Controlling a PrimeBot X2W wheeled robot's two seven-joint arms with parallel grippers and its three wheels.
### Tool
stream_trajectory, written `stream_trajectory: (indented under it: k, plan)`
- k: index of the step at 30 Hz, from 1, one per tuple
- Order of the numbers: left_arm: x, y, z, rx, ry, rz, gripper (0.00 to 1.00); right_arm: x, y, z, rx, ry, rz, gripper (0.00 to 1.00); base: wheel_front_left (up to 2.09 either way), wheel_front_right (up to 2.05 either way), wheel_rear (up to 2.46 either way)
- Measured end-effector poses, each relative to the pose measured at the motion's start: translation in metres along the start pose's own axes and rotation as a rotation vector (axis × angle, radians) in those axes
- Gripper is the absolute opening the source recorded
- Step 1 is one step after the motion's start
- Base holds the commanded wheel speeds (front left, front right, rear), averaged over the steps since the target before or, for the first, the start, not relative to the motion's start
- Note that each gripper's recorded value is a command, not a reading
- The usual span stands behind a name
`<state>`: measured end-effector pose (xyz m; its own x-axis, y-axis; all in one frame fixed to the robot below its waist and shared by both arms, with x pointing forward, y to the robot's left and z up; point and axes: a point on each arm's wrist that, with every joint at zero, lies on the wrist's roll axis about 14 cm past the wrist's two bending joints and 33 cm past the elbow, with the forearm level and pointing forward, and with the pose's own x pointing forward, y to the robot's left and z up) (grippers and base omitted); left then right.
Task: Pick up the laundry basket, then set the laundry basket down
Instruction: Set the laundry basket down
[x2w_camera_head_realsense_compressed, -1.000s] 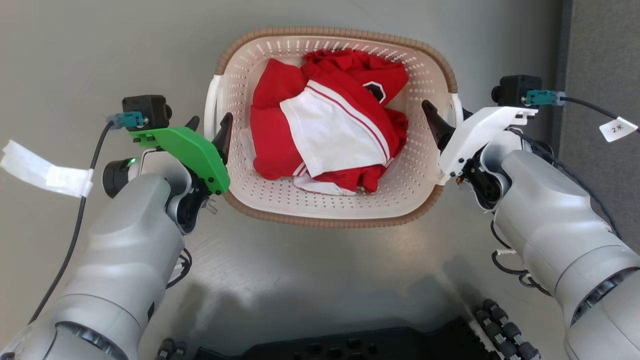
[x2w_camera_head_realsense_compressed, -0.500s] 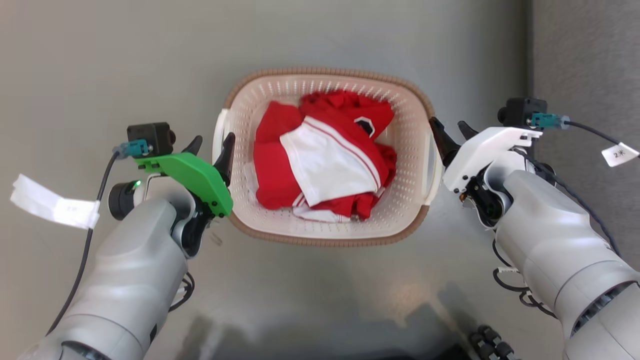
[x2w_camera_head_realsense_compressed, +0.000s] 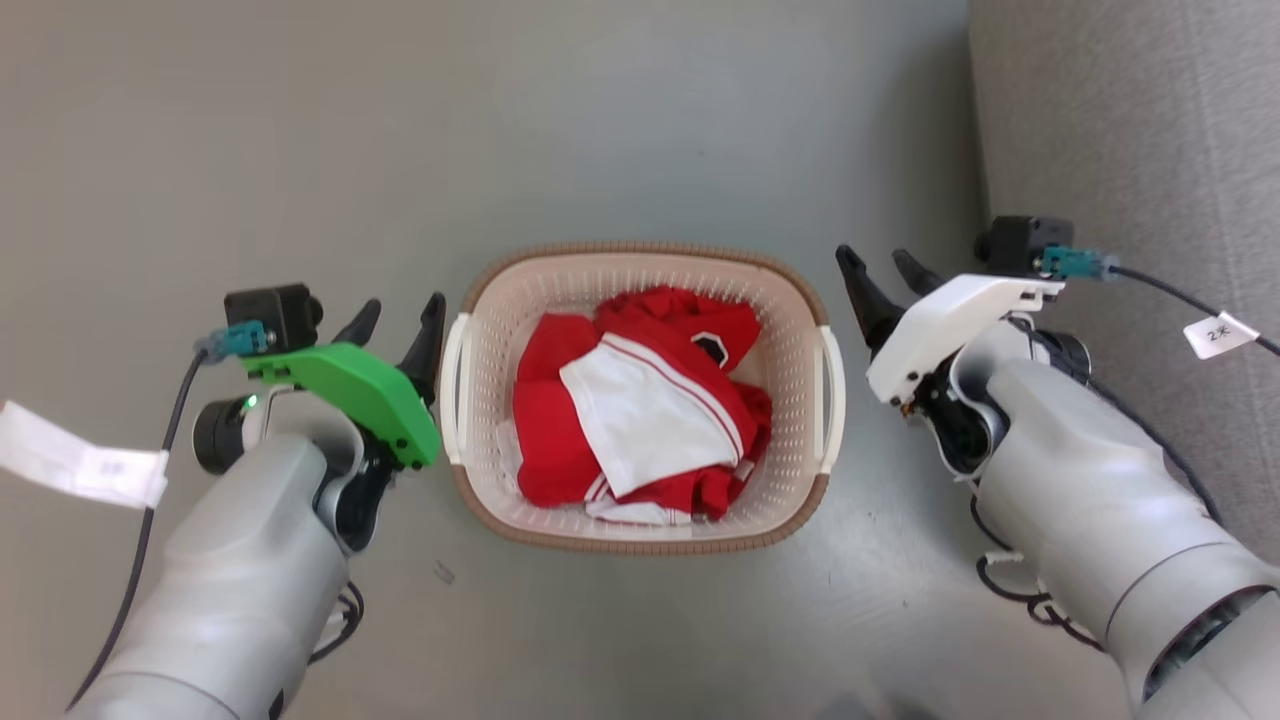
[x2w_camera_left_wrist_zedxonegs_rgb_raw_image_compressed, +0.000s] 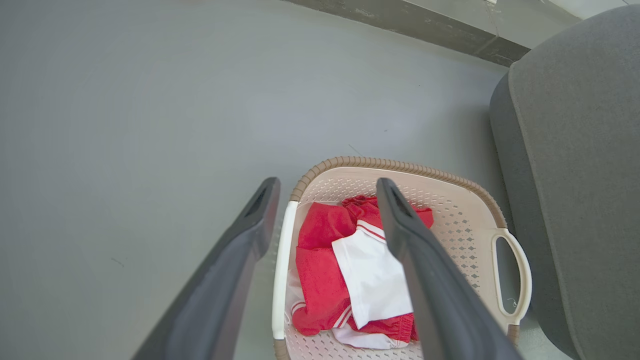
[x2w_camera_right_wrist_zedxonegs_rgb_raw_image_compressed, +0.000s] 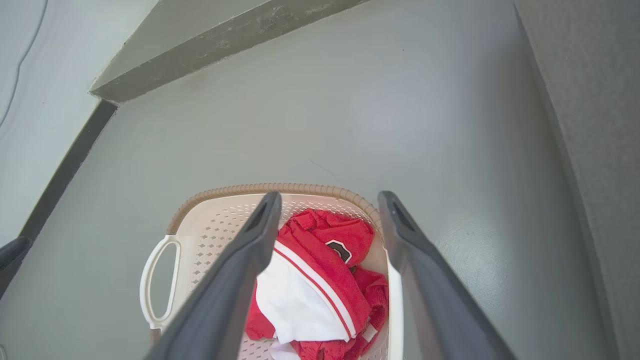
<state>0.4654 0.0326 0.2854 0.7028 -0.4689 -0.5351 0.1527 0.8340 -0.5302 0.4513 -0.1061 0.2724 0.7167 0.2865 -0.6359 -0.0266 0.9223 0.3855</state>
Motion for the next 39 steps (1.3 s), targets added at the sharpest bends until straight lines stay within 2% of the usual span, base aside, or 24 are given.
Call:
stream_trajectory:
  k: [3,8,11,18,23,28,34,39]
  plan:
    - [-0.011,-0.003,0.010,0.002,-0.032,0.001,1.00,-0.007,0.007,0.031,0.001,-0.086,0.021,1.00,0.00,0.00,0.00]
    - [-0.026,-0.011,0.065,0.020,-0.180,-0.019,1.00,-0.028,0.009,0.087,-0.026,-0.236,0.040,1.00,0.00,0.00,0.00]
    - [-0.039,-0.018,0.077,0.018,-0.232,-0.030,1.00,-0.045,0.012,0.110,-0.032,-0.315,0.053,1.00,0.00,0.00,0.00]
    - [-0.076,-0.030,0.099,0.040,-0.346,-0.048,1.00,-0.085,0.024,0.125,-0.035,-0.437,0.080,1.00,0.00,0.00,0.00]
    - [-0.103,-0.048,0.125,0.117,-0.457,-0.076,1.00,-0.117,0.041,0.138,-0.051,-0.542,0.127,1.00,0.00,0.00,0.00]
    - [-0.132,-0.065,0.157,0.166,-0.597,-0.092,1.00,-0.148,0.050,0.158,-0.081,-0.667,0.124,1.00,0.00,0.00,0.00]
    - [-0.162,-0.059,0.170,0.120,-0.718,-0.048,1.00,-0.185,0.052,0.181,-0.140,-0.816,0.093,1.00,0.00,0.00,0.00]
    - [-0.174,-0.054,0.161,0.105,-0.746,-0.016,1.00,-0.196,0.048,0.170,-0.186,-0.835,0.055,1.00,0.00,0.00,0.00]
